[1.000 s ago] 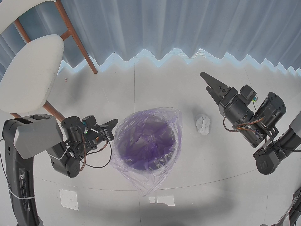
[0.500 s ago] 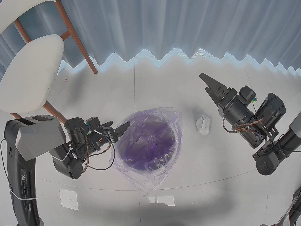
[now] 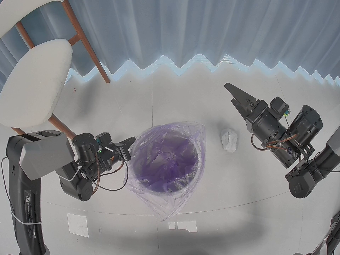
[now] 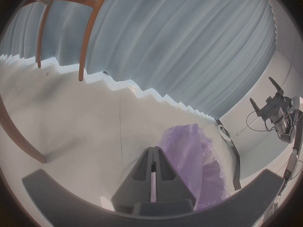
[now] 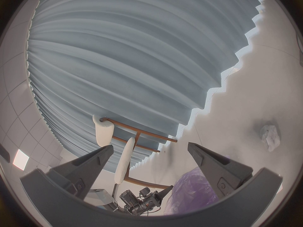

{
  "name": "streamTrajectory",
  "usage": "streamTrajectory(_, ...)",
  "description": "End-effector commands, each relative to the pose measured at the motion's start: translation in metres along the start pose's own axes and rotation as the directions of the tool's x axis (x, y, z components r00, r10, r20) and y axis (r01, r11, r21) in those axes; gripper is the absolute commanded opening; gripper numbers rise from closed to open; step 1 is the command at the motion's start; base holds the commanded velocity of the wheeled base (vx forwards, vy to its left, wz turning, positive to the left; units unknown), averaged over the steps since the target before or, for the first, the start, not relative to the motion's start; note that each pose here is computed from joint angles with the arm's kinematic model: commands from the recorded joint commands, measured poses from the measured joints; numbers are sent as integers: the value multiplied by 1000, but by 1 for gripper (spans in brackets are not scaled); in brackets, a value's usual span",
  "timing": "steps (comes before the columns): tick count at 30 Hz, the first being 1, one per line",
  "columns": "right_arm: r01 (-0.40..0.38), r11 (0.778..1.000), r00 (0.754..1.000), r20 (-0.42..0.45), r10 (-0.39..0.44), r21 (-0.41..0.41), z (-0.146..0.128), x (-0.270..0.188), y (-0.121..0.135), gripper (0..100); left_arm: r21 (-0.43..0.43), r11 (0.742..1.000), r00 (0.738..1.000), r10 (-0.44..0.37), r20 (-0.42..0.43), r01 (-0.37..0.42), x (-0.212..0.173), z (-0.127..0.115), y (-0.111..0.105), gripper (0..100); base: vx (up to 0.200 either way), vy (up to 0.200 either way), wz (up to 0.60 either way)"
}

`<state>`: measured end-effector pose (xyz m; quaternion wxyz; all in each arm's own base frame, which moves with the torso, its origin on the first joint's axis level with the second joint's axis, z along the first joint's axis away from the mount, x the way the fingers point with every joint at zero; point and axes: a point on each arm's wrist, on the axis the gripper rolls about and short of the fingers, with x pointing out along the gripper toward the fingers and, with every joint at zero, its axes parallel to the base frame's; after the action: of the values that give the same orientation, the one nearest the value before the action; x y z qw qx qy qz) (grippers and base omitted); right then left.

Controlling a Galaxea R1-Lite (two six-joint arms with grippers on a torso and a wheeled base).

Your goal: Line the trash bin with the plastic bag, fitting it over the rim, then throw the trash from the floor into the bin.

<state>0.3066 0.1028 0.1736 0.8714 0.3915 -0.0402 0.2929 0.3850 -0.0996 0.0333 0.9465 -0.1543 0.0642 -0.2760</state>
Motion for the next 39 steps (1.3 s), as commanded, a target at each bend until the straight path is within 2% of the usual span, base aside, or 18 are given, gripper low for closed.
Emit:
streamTrajectory(1, -7, 1000, 1000, 5, 7, -3, 0, 0, 0, 100, 3, 1000, 1000, 12, 20, -13, 0, 6, 6, 0, 0, 0, 0)
streamTrajectory(6, -8, 1000, 1000, 6, 8, -3, 0, 0, 1, 100, 0, 1000, 999, 30, 21, -30, -1, 5, 14, 0, 0, 0, 0)
streamTrajectory(10, -8, 1000, 1000, 6, 8, -3, 0, 0, 1, 100, -7, 999, 999, 34, 7, -34, 2, -4, 18, 0, 0, 0, 0)
streamTrajectory(19, -5, 1000, 1000, 4, 6, -2, 0, 0, 0, 100, -8, 1000, 999, 12, 35, -12, 1, 8, 4, 0, 0, 0, 0)
streamTrajectory(20, -5, 1000, 1000, 4, 6, -2, 0, 0, 0, 100, -7, 1000, 999, 12, 30, -12, 1, 7, 2, 100, 0, 0, 0)
streamTrajectory(29, -7, 1000, 1000, 5, 7, -3, 0, 0, 0, 100, -8, 1000, 1000, -10, -4, 10, 3, -4, -7, 100, 0, 0, 0)
streamTrajectory(37, -7, 1000, 1000, 5, 7, -3, 0, 0, 0, 100, -11, 1000, 1000, -1, 1, 1, 5, -5, -2, 100, 0, 0, 0)
streamTrajectory(38, -7, 1000, 1000, 5, 7, -3, 0, 0, 0, 100, -12, 1000, 1000, -1, 3, 1, 5, -5, -2, 0, 0, 0, 0)
streamTrajectory(39, -7, 1000, 1000, 5, 7, -3, 0, 0, 0, 100, -12, 1000, 1000, -1, 1, 1, 5, -5, -2, 0, 0, 0, 0)
